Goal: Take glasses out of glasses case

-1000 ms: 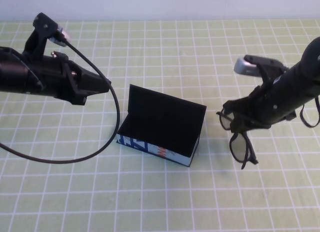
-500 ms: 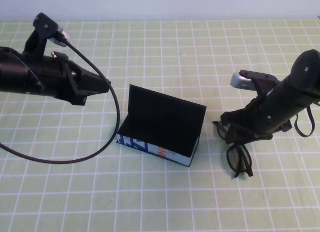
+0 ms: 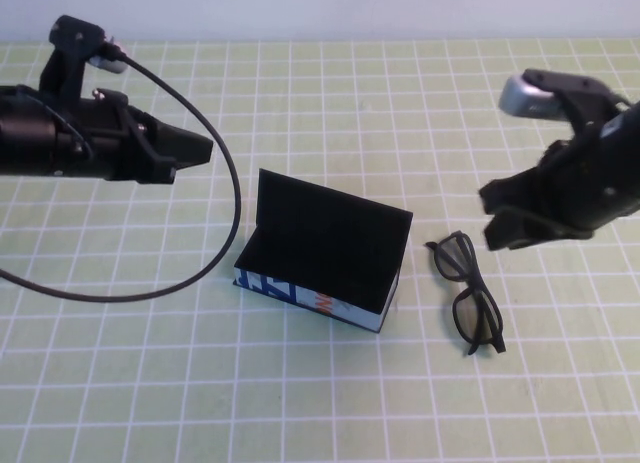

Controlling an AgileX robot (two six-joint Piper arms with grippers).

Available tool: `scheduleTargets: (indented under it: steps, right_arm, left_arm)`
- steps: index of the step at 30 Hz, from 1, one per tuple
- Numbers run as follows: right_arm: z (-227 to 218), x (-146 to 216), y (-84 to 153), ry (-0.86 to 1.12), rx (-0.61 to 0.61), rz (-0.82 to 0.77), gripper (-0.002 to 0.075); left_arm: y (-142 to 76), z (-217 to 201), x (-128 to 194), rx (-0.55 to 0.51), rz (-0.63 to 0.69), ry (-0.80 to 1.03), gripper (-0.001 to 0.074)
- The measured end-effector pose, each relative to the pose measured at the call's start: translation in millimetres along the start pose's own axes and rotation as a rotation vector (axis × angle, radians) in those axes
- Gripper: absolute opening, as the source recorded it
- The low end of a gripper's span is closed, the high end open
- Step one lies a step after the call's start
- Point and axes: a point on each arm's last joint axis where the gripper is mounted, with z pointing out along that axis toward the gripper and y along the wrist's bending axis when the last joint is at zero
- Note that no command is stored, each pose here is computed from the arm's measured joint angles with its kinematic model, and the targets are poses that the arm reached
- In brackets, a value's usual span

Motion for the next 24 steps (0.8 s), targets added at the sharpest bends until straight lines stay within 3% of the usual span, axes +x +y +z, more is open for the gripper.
scheduleTargets:
  steps: [3,7,15,24]
  right_arm:
    - [-28.5,14.7,7.6,-0.005,0.029,-0.034,0.0071]
    - [-65.0,43.4,16.4,-0.076,0.051,-0.080,0.0019]
    - [-104.6,127.7,12.7,-0.212,0.063,-0.108,-0.0008]
    - [-109.8,197.6,-0.8,-0.433,0.059,-0.143,-0.0016]
  left_arm:
    - [-6.6,-6.1,-1.7,-0.002,-0.020,-0.016,-0.0004]
    - [-26.7,-27.7,-3.6,-0.053,0.004,-0.055,-0.0004]
    - [-84.6,-90.1,14.2,-0.273,0.050,-0.221,-0.0004]
    - [-141.9,-137.8,66.2,-0.428,0.098,-0.395,-0.0004]
